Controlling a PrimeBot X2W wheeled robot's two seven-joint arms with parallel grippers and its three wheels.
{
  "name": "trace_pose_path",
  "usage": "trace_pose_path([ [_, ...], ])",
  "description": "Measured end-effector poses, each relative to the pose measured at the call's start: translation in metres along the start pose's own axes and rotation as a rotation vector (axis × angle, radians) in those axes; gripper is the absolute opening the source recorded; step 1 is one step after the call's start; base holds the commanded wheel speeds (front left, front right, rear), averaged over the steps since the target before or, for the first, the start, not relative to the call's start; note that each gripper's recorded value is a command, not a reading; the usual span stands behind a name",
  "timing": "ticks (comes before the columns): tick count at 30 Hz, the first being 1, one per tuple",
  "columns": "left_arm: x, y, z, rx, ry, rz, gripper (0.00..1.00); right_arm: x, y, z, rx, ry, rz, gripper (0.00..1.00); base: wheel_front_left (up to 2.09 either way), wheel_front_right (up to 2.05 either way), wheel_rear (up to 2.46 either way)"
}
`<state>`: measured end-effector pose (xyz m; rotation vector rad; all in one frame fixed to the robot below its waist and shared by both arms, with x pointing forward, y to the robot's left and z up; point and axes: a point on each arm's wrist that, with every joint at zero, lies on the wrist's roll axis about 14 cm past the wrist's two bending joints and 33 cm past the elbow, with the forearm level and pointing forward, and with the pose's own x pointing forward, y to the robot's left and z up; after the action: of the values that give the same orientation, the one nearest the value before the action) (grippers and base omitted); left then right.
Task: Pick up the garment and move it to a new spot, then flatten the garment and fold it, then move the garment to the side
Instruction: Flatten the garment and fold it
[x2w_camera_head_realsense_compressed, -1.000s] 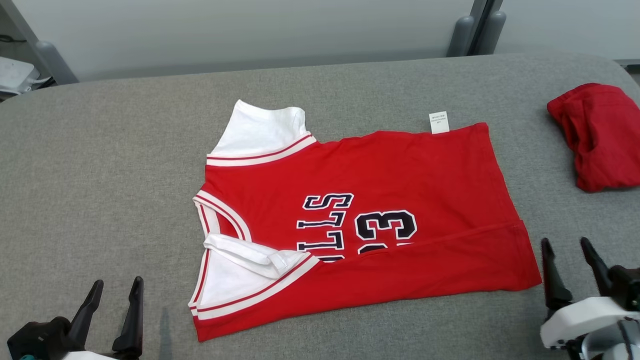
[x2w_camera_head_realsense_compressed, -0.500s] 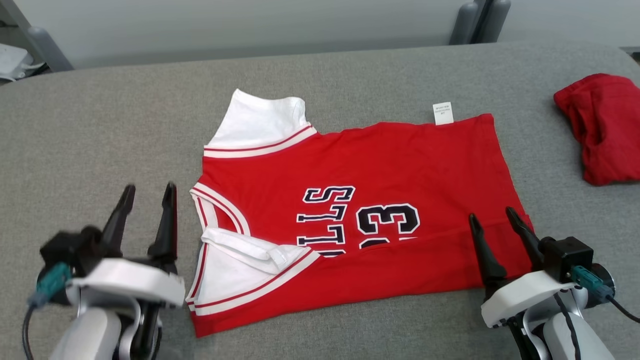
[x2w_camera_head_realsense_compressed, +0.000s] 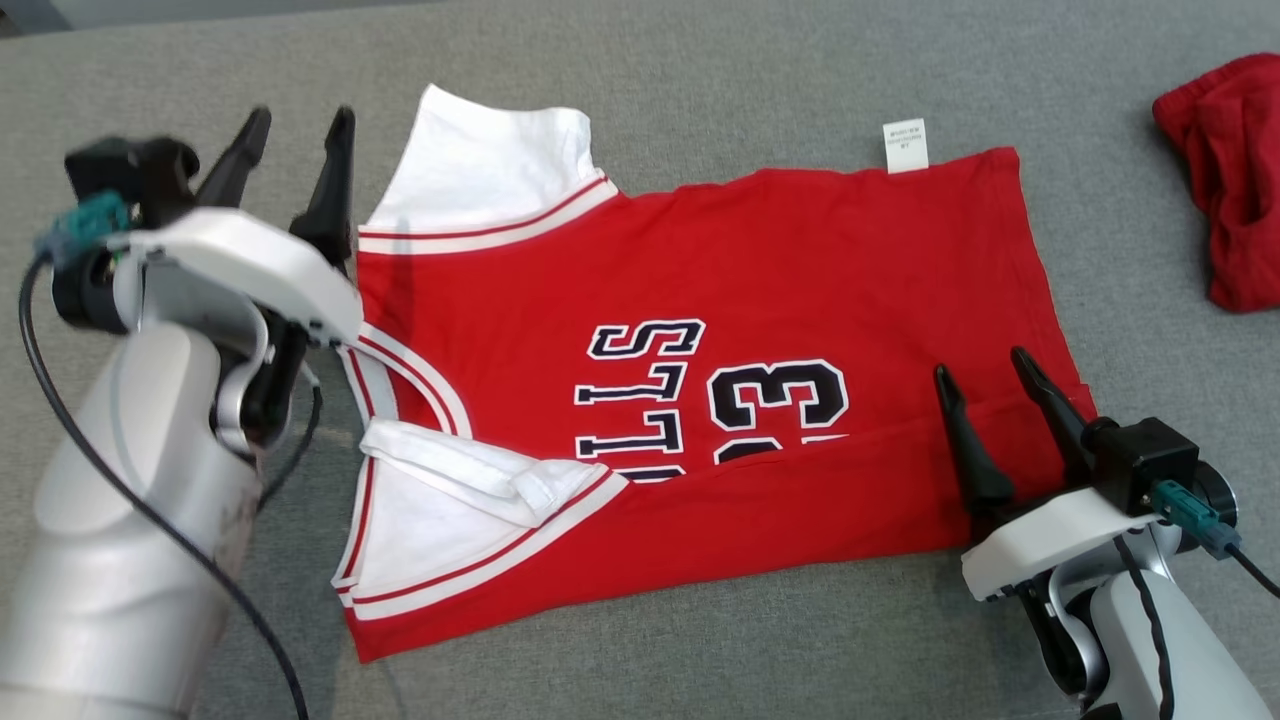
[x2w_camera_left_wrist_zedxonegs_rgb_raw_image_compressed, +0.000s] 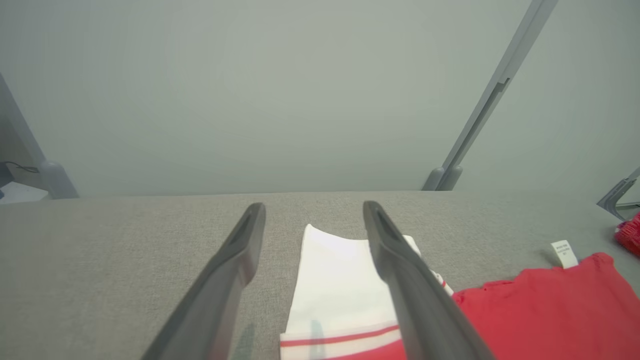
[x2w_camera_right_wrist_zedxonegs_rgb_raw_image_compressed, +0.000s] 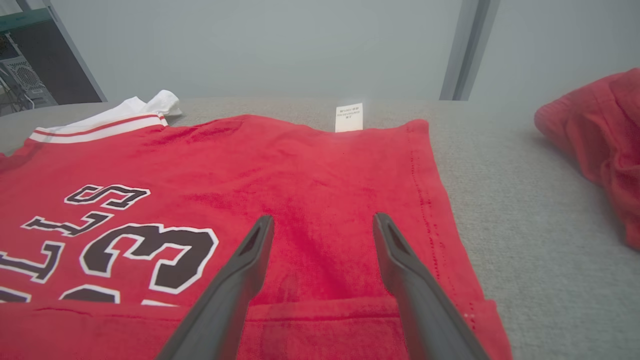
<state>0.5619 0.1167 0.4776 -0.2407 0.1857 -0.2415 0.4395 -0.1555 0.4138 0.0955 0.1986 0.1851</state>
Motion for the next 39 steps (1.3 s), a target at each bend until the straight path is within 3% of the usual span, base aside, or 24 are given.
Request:
trace_pose_path([
  [16,0.085,-0.004,-0.055,0.07,0.261,-0.018,1.0,0.0,-0.024,-0.016,-0.017,0.046,-0.055,1.0,0.0,0.0,0.0],
  [26,0.1,-0.002,-0.094,0.099,0.346,-0.024,1.0,-0.002,-0.032,-0.026,-0.03,0.071,-0.085,1.0,0.0,0.0,0.0],
  [39,0.11,-0.002,-0.107,0.141,0.387,-0.028,1.0,-0.007,-0.04,-0.03,-0.024,0.083,-0.118,1.0,0.0,0.0,0.0],
])
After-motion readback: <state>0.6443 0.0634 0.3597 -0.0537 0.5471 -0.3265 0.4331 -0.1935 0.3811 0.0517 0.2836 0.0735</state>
